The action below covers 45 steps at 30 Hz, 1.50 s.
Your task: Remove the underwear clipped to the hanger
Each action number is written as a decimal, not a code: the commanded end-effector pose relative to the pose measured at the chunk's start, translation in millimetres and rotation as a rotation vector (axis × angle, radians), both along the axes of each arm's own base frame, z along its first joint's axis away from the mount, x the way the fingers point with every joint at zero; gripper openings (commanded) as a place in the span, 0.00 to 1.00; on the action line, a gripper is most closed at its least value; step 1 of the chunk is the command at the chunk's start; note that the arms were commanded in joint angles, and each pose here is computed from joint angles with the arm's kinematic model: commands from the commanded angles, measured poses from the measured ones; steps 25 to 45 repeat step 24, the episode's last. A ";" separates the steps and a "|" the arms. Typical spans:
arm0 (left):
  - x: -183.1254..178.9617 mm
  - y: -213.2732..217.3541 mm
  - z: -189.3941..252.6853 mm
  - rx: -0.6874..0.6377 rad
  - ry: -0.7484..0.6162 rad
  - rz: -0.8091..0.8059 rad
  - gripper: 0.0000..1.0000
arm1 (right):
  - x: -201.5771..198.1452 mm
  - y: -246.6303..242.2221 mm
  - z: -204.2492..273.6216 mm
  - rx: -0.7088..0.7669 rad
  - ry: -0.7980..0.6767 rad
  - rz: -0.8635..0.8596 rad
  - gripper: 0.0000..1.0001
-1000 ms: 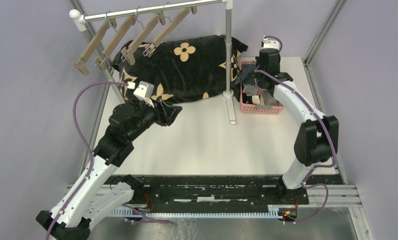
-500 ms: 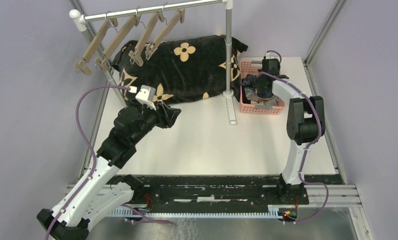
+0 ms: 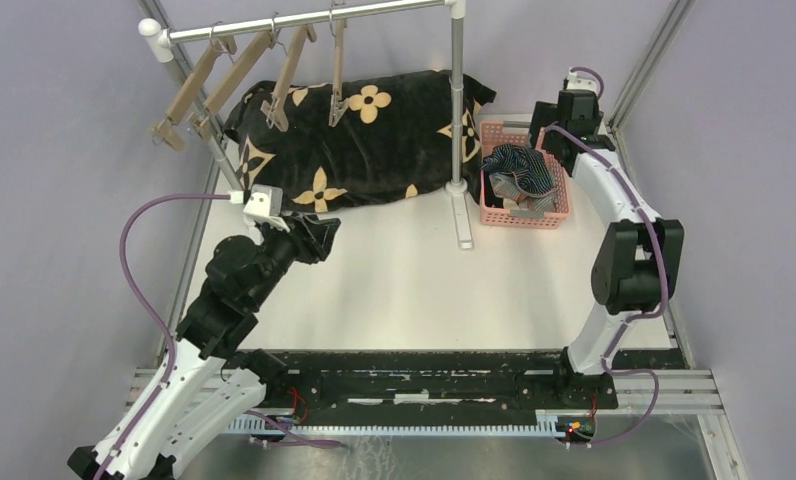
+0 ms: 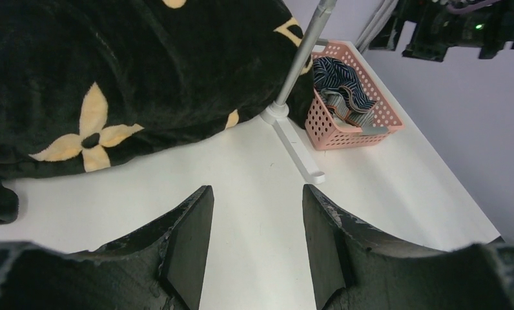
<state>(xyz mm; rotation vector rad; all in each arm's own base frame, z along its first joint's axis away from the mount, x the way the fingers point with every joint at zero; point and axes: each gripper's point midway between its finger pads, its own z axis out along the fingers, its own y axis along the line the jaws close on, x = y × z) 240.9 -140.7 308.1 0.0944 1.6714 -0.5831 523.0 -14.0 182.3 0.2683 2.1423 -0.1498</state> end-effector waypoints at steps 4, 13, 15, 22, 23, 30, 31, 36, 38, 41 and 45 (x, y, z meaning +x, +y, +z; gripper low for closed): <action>0.5 14.7 3.7 0.010 -0.030 0.070 0.60 | -34.6 -25.7 79.0 -0.089 -0.196 -0.079 1.00; -8.4 64.0 -1.6 -0.009 -0.044 0.292 0.61 | -102.8 -64.1 137.6 -0.145 -0.415 -0.216 1.00; -11.1 79.2 -5.4 -0.021 -0.029 0.369 0.62 | -116.5 -72.8 143.1 -0.162 -0.438 -0.252 1.00; -23.2 113.8 -8.0 -0.086 -0.045 0.529 0.64 | -145.5 -89.7 147.5 -0.164 -0.475 -0.321 1.00; -24.8 116.8 -7.5 -0.093 -0.048 0.542 0.64 | -147.4 -90.1 148.3 -0.164 -0.479 -0.323 1.00; -26.2 118.8 -8.1 -0.096 -0.048 0.549 0.65 | -149.2 -91.2 148.5 -0.166 -0.482 -0.329 1.00; -26.2 118.8 -8.1 -0.096 -0.048 0.549 0.65 | -149.2 -91.2 148.5 -0.166 -0.482 -0.329 1.00; -26.2 118.8 -8.1 -0.096 -0.048 0.549 0.65 | -149.2 -91.2 148.5 -0.166 -0.482 -0.329 1.00; -26.2 118.8 -8.1 -0.096 -0.048 0.549 0.65 | -149.2 -91.2 148.5 -0.166 -0.482 -0.329 1.00; -26.2 118.8 -8.1 -0.096 -0.048 0.549 0.65 | -149.2 -91.2 148.5 -0.166 -0.482 -0.329 1.00; -26.2 118.8 -8.1 -0.096 -0.048 0.549 0.65 | -149.2 -91.2 148.5 -0.166 -0.482 -0.329 1.00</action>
